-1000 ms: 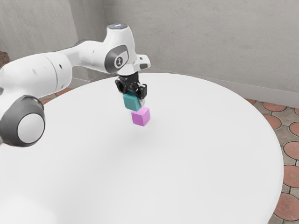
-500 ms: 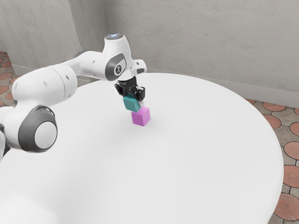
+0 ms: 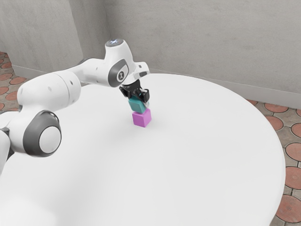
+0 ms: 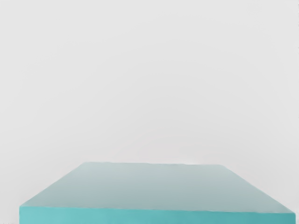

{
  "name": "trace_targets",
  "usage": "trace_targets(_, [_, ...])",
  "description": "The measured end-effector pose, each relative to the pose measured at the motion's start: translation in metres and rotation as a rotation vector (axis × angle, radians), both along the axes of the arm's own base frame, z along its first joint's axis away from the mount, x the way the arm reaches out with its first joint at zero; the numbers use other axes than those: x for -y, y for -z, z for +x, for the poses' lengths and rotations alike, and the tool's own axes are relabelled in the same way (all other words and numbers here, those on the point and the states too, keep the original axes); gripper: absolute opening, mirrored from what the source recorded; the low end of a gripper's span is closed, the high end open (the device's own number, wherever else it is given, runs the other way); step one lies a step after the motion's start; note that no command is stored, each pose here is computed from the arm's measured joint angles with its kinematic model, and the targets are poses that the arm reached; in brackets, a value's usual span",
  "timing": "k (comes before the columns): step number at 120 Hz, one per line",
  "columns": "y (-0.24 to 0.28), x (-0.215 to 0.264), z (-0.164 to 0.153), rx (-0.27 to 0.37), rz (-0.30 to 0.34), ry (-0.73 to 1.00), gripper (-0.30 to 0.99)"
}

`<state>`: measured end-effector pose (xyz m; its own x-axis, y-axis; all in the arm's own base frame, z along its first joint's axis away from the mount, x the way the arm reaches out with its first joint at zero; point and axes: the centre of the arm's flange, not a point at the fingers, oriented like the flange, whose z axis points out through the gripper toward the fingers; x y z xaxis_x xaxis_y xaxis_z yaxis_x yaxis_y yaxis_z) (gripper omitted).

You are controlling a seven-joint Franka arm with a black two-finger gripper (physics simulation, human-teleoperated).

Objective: Pick up the blue block with one arm, and put the blue block on the pink block with one arm

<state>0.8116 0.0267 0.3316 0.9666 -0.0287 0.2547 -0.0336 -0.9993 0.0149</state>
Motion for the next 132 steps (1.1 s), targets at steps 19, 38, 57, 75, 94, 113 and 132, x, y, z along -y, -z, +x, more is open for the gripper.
trace_targets(19, [0.002,0.001,-0.001,-0.016,-0.021,-0.003,0.38])
trace_targets(38, [0.004,0.002,-0.002,-0.026,-0.027,-0.002,0.38])
trace_targets(57, [0.005,0.001,-0.002,-0.029,-0.028,-0.001,0.42])
trace_targets(75, [0.004,0.002,-0.002,-0.021,-0.031,0.006,0.50])
trace_targets(94, [-0.002,0.006,-0.001,-0.010,-0.030,0.018,0.60])
trace_targets(113, [-0.097,0.014,-0.014,0.068,-0.009,0.036,0.65])
trace_targets(132, [-0.116,0.004,-0.036,-0.006,0.002,0.030,0.67])
